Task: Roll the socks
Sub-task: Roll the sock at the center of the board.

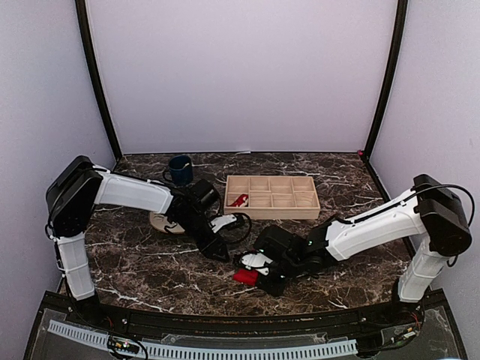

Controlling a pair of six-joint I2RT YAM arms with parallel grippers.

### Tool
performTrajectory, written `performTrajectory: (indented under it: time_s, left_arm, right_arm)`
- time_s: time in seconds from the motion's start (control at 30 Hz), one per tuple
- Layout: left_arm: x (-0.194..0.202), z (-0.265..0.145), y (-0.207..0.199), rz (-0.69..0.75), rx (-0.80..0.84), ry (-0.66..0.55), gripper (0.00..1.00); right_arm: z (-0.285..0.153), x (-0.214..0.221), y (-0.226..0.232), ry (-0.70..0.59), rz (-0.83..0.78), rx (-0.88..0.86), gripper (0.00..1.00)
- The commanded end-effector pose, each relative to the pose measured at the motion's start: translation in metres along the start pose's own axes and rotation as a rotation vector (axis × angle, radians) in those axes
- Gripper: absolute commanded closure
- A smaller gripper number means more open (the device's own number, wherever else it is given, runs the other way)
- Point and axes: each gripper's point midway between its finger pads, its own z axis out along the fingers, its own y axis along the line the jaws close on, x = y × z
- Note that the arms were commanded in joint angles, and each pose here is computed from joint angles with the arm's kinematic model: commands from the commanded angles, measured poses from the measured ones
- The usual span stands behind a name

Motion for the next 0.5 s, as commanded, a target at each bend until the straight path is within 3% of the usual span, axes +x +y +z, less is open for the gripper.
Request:
performTrajectory:
  time_s: [0.0,0.17,0.47]
  left_arm:
    - [-0.018,-0.024,0.001,0.033,-0.074,-0.13,0.63]
    - [-0.023,-0.032,-0.007,0.081,-0.096,-0.209,0.63]
    - [-0.016,-0.022,-0.029,0.195,-0.138,-0.209,0.63]
  right_arm:
    - [-0.004,-0.001,0.008,0.003,0.085,-0.105,1.0]
    - [-0.005,-0.001,0.013,-0.002,0.158,-0.2,1.0]
    - [-0.011,-0.006,0.02,-0.024,0.289,-0.38,1.0]
